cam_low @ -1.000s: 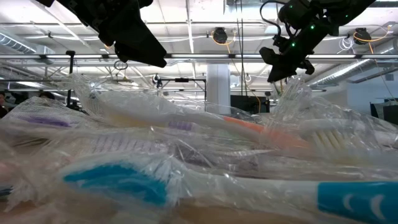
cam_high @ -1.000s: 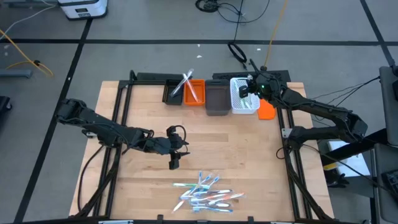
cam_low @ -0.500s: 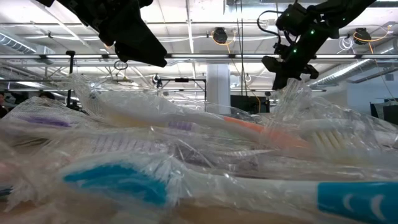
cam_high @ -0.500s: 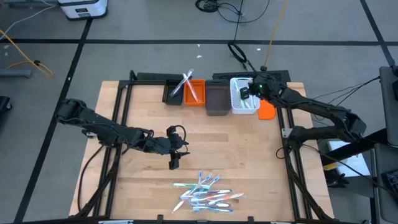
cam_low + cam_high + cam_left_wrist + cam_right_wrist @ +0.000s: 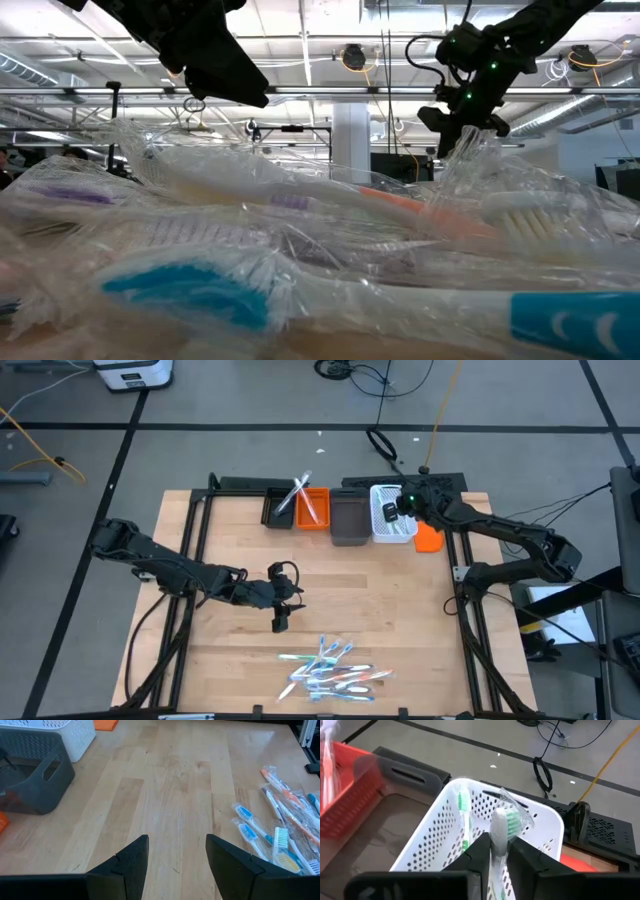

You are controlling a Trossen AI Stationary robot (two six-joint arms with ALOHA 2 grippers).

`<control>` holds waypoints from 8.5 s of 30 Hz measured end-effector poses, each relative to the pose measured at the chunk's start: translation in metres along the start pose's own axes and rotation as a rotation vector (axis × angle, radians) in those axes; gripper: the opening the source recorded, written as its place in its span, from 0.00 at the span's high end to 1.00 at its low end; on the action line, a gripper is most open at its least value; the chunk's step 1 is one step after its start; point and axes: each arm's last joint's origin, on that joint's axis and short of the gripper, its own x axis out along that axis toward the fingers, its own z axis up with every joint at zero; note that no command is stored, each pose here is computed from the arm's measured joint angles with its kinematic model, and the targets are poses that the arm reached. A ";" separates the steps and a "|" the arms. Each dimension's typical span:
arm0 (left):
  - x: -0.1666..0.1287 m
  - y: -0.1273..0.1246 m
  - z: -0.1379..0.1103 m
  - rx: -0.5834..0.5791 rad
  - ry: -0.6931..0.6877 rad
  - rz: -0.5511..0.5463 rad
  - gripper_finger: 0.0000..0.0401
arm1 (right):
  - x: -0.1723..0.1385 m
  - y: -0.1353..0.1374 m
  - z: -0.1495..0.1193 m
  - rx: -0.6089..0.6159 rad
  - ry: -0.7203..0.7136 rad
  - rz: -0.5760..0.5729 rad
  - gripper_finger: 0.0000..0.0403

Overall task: Pick & Place Toothbrushes
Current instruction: Put the green toothbrush into the white bin, then put the purple toothbrush into the black basket

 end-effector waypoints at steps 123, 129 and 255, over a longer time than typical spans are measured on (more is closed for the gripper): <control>-0.006 -0.017 -0.001 0.025 -0.040 -0.029 0.50 | -0.145 0.206 -0.284 -0.649 0.224 1.179 0.95; -0.006 -0.017 -0.001 0.025 -0.040 -0.029 0.50 | -0.165 0.201 -0.263 -0.666 0.106 1.189 0.95; -0.081 0.102 0.063 0.000 -0.409 0.558 1.00 | -0.141 0.190 -0.095 -0.422 -0.701 0.951 0.72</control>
